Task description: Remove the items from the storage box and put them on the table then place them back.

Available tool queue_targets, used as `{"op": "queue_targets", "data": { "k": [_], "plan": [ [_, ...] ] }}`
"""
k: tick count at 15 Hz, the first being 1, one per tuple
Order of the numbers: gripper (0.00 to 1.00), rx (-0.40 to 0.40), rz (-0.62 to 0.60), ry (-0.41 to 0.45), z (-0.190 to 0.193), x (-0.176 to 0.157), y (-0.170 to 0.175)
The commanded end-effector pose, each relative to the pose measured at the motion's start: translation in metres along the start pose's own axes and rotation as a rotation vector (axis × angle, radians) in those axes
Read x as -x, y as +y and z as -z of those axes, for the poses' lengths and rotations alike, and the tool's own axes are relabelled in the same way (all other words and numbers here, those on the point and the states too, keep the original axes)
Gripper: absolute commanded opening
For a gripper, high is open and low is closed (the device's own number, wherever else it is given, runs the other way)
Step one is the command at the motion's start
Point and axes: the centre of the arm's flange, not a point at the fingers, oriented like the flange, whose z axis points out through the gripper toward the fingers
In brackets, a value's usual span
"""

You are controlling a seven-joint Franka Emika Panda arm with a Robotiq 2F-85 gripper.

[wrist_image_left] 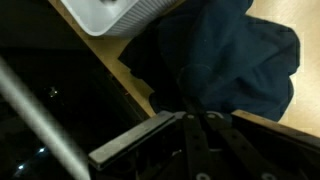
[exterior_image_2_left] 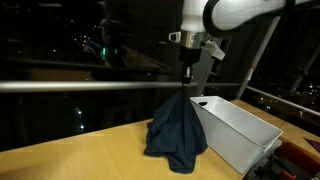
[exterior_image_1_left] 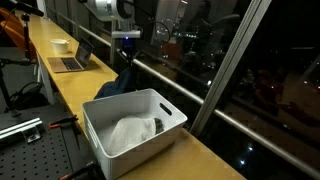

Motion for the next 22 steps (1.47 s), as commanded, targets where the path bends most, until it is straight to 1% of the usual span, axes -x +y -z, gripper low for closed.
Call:
{"op": "queue_targets", "data": {
  "k": [1,4,7,10,12,14,16,19,22],
  "plan": [
    [0.0,0.07,-0.058,0.049,0.074,0.05,0.041],
    [0.0,0.129,-0.141,0.11,0.133,0.095,0.077],
    [0.0,0.174,-0.227,0.164,0.187,0.15,0.113],
    [0.0,0.22,-0.307,0.199,0.232,0.214,0.144],
    [0.0,0.237,-0.36,0.207,0.247,0.256,0.16],
    [0.0,0.235,-0.399,0.218,0.247,0.288,0.172],
    [0.0,0.206,-0.419,0.216,0.228,0.3,0.177],
    [0.0,0.148,-0.429,0.213,0.185,0.297,0.172],
    [0.0,0.073,-0.423,0.202,0.117,0.288,0.156]
  ]
}}
